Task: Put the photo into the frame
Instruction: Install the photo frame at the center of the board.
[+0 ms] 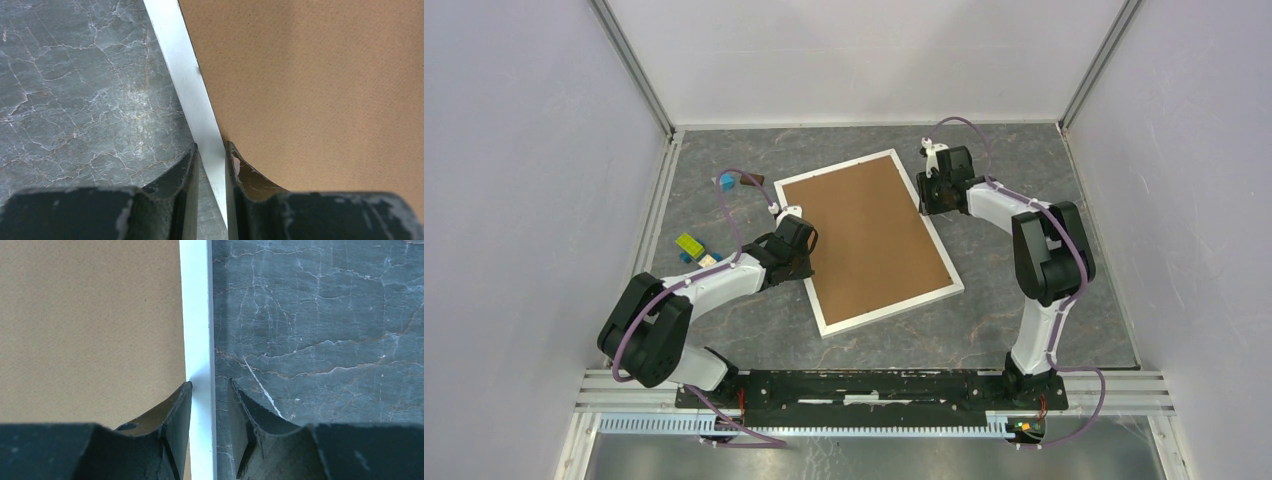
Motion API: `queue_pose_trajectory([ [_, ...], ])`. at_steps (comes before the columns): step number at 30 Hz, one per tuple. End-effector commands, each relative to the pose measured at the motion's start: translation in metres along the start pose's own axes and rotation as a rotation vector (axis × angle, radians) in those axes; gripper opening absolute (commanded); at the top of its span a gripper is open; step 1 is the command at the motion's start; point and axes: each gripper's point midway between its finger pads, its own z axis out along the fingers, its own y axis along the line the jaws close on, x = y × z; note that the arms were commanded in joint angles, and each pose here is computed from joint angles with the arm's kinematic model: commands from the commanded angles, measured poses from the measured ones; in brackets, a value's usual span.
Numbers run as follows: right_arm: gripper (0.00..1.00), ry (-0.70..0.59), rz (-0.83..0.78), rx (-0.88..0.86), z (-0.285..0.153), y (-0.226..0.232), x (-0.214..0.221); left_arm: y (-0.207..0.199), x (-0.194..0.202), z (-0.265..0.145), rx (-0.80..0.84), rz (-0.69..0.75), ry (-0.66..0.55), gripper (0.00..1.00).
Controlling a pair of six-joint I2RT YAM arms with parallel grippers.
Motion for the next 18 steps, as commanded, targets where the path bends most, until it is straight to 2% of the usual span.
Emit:
queue_pose_trajectory([
  [1,0.40,0.286,-0.067,-0.029,0.018,0.017,0.086,-0.003,0.031,0.005,0.039,0.052,0.113,0.02],
  [18,0.42,0.346,-0.161,0.030,0.020,0.027,0.097,-0.003,0.031,0.005,0.042,0.049,0.109,0.02],
])
